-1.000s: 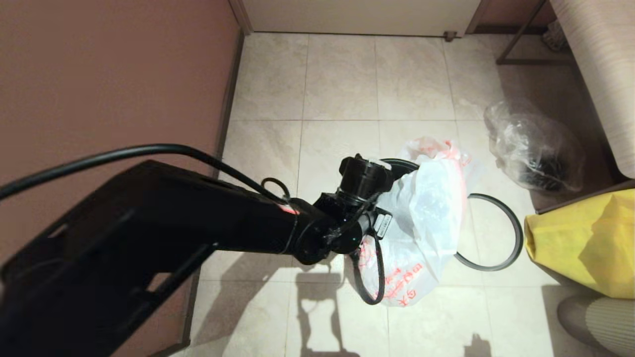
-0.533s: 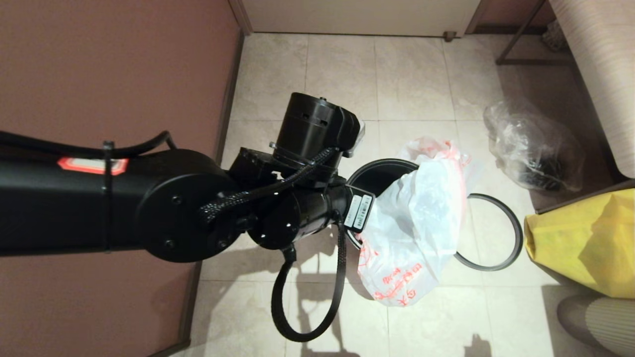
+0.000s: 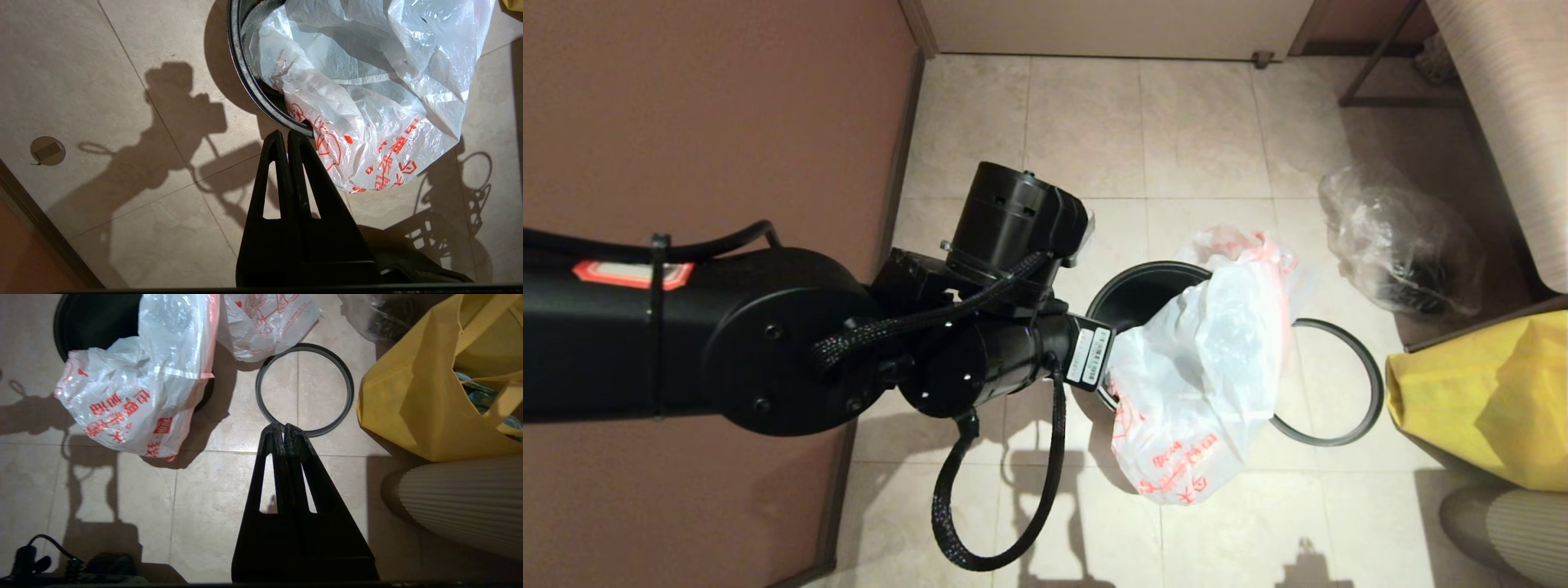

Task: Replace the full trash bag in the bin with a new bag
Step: Put the new garbage bag on the trash can

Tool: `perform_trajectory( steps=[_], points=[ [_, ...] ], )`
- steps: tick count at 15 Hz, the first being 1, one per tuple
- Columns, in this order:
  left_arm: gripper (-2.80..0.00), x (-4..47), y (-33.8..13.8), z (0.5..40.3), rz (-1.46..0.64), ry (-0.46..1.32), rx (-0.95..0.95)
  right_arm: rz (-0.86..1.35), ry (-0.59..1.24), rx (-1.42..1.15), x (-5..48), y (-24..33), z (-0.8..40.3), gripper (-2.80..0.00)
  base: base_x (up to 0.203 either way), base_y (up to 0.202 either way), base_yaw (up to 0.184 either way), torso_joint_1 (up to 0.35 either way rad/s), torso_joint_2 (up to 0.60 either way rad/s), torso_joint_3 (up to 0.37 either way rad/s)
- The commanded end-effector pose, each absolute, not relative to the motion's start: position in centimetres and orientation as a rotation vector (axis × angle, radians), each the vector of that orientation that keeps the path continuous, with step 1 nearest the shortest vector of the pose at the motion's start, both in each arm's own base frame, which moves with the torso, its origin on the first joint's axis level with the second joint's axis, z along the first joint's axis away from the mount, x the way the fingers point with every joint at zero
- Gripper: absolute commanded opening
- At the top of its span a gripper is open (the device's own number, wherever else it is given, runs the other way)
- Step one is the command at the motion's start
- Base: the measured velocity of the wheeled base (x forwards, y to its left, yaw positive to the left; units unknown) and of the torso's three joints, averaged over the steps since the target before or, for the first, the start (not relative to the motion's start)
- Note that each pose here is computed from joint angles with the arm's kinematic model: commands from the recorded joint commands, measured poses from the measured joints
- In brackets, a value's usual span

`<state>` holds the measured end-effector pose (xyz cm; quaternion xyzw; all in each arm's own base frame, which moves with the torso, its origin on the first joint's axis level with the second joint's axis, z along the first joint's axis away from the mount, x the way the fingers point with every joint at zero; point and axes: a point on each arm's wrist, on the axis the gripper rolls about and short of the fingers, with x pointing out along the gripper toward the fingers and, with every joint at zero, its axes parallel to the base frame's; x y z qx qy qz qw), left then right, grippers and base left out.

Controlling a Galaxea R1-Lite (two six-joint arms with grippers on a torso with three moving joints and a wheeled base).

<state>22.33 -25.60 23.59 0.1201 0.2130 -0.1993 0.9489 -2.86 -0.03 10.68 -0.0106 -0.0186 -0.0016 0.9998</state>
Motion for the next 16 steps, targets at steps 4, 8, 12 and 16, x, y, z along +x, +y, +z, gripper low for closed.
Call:
perform_trajectory(
  steps=[4,8,12,16],
  points=[
    [-2.80,22.5,-26.1,22.9,-0.405,0.448,0.265,0.111,0.276,0.052,3.7,0.4,15.9,-2.80,0.000,0.000,0.000,0.000,0.00,0.000],
    [-2.80,22.8,-26.4,22.4,-0.403,0.457,0.276,0.213,0.595,0.108,16.1,1.9,15.8,-2.80,0.000,0.000,0.000,0.000,0.00,0.000],
    [-2.80,23.3,-26.0,22.3,-0.384,0.462,0.278,0.364,0.602,0.175,28.0,3.5,15.3,-2.80,0.000,0.000,0.000,0.000,0.00,0.000],
    [-2.80,23.2,-25.6,21.9,-0.376,0.476,0.275,0.504,0.516,0.241,35.0,2.5,15.8,0.00,0.000,0.000,0.000,0.000,0.00,0.000]
  ],
)
